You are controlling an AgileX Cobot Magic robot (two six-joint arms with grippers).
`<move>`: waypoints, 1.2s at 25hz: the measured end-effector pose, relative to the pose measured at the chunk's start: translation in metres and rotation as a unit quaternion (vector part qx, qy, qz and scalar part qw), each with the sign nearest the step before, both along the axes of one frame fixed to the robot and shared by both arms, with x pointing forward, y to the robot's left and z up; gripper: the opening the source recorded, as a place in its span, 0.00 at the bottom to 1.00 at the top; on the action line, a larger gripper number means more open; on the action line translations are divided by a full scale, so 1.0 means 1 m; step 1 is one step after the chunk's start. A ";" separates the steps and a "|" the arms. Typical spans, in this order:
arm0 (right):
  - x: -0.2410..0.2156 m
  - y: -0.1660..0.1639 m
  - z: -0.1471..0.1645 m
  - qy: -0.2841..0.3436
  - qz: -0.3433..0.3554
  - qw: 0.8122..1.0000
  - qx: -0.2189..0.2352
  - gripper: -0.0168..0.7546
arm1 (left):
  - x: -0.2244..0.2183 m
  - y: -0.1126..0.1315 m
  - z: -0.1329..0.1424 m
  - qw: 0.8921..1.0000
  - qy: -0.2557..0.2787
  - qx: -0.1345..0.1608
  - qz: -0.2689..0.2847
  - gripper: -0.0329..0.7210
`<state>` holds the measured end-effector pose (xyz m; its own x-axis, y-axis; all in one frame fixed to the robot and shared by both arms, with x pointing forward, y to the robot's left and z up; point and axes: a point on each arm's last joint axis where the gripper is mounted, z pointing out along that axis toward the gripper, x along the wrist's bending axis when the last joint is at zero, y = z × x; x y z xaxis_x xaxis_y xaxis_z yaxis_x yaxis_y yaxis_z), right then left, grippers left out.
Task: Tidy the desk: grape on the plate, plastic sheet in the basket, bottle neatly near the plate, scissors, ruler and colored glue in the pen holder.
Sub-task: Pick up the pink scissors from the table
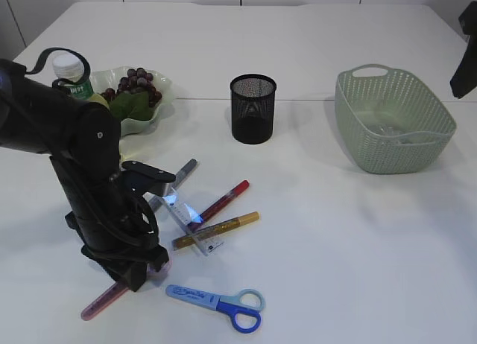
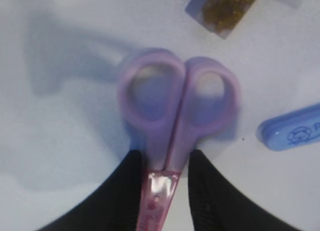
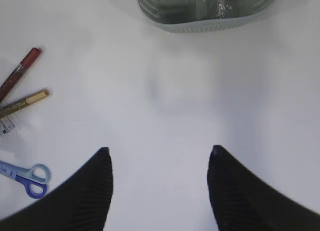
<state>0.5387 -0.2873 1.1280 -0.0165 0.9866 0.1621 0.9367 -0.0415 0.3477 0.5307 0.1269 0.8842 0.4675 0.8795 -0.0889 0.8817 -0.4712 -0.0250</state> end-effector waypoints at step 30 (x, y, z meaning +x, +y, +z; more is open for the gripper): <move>0.000 0.000 0.000 0.000 0.000 1.000 0.000 0.64 | 0.000 0.000 0.000 1.000 0.001 0.001 0.000 0.28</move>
<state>0.5387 -0.2873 1.1280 -0.0165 0.9866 0.1621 0.9367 -0.0415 0.3477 0.5305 0.1270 0.8842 0.4675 0.8795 -0.0891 0.8815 -0.4713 -0.0278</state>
